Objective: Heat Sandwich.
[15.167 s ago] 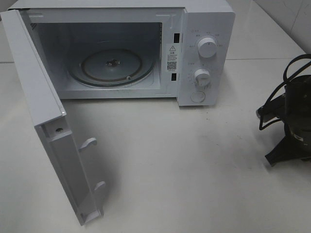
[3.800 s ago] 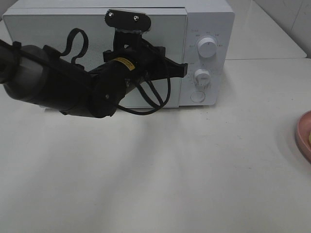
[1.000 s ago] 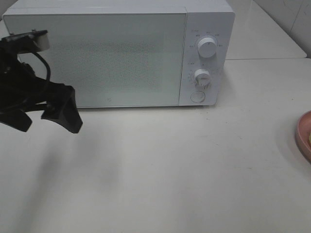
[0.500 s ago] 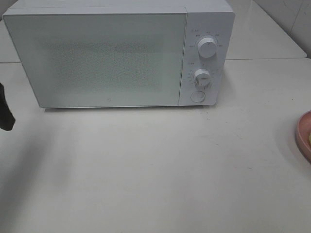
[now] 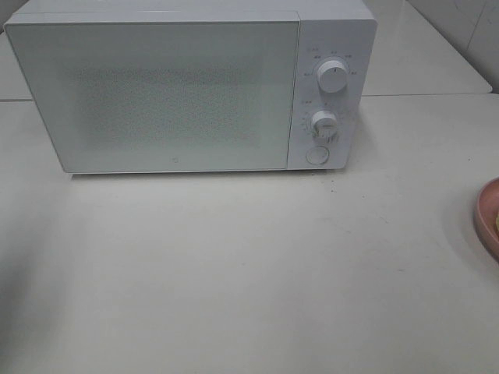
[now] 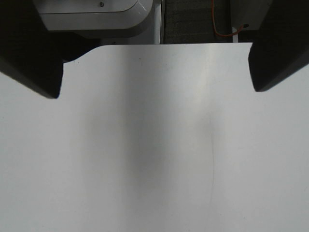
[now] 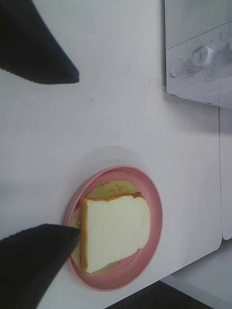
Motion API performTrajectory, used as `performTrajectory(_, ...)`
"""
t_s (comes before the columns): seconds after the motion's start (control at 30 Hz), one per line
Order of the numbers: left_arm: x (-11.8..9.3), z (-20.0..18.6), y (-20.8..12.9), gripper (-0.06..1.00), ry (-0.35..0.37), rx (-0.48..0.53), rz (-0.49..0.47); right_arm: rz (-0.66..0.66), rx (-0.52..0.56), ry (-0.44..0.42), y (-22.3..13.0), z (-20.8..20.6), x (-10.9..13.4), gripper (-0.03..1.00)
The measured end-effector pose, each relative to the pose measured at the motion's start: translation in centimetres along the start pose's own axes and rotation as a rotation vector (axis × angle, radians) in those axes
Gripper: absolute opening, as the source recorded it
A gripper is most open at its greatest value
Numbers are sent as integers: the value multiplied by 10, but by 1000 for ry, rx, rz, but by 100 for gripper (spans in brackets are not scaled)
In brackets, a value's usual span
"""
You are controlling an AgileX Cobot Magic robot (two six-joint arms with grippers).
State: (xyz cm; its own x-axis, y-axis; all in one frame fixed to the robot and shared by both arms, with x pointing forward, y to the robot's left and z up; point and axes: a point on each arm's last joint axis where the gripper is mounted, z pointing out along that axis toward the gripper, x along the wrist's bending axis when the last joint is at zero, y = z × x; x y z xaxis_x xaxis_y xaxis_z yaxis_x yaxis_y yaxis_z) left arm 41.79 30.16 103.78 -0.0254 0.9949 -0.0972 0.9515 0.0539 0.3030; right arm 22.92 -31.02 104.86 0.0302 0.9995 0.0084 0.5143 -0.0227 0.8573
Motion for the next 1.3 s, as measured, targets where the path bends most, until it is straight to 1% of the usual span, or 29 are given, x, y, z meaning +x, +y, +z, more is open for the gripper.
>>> performTrajectory(0.2,-1,-18,-19,99,5,-56,16,0,0,0,0,0,0,77)
performTrajectory(0.33,-2,-30,-40,99,8,-118,31,0,0,0,0,0,0,77)
performTrajectory(0.37,-2,-30,-40,99,8,-118,31,0,0,0,0,0,0,77)
performTrajectory(0.5,-2,-35,-65,99,14,-183,69,0,0,0,0,0,0,77)
performTrajectory(0.53,-2,-35,-65,99,14,-183,69,0,0,0,0,0,0,77)
performTrajectory(0.6,-3,-39,-78,99,14,-232,77,0,0,0,0,0,0,77)
performTrajectory(0.7,-3,-39,-86,99,15,-258,82,0,0,0,0,0,0,77)
performTrajectory(0.8,-2,-37,-101,99,16,-301,87,0,0,0,0,0,0,77)
performTrajectory(0.83,-2,-36,-107,99,17,-328,89,0,0,0,0,0,0,77)
performTrajectory(0.87,-2,-36,-107,99,17,-328,89,0,0,0,0,0,0,77)
performTrajectory(0.97,-3,-40,-112,99,20,-383,92,0,0,0,0,0,0,77)
performTrajectory(1.0,-3,-44,-116,99,20,-419,95,0,0,0,0,0,0,77)
performTrajectory(1.03,-3,-44,-116,99,20,-419,95,0,0,0,0,0,0,77)
performTrajectory(1.13,-3,-48,-123,99,22,-469,100,0,0,0,0,0,0,77)
performTrajectory(1.17,-4,-51,-127,99,22,-502,103,0,0,0,0,0,0,77)
performTrajectory(1.2,-4,-51,-127,99,22,-502,103,0,0,0,0,0,0,77)
performTrajectory(1.3,-4,-55,-133,99,24,-548,107,0,0,0,0,0,0,77)
